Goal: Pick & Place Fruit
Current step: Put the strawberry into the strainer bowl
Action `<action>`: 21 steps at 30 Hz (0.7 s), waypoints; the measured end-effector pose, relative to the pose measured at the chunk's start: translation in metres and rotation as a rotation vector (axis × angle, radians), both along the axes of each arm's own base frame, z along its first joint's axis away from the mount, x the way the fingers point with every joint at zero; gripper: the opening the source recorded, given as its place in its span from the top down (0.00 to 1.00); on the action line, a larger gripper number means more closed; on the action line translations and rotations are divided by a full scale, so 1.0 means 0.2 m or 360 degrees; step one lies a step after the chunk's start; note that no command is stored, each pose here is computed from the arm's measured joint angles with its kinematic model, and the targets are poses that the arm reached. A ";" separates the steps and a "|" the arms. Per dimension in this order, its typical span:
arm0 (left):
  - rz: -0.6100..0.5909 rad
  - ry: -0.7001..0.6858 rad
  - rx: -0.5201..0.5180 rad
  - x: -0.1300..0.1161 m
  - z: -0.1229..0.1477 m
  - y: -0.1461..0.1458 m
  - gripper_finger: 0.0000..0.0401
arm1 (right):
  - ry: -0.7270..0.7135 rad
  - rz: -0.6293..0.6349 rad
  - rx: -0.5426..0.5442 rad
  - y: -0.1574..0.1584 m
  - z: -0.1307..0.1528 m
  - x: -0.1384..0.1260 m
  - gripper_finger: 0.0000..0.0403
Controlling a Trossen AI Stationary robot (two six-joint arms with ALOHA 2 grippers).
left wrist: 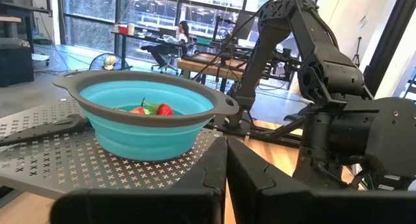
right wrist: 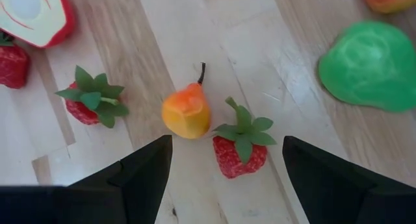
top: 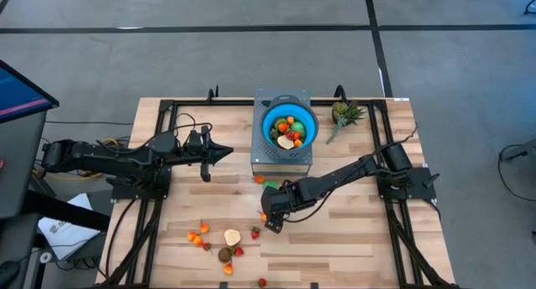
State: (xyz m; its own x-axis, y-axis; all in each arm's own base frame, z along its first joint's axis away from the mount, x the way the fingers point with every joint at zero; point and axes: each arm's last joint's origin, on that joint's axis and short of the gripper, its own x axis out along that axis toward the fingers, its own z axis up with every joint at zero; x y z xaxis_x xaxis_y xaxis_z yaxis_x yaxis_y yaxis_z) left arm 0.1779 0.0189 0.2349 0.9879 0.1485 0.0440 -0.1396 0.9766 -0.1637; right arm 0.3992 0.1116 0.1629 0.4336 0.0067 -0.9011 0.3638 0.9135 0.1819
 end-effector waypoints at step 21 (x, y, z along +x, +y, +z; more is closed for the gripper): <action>0.0000 0.0001 0.0000 0.00 0.00 0.00 1.00 | 0.0003 0.0069 -0.0065 0.00 0.00 0.00 0.29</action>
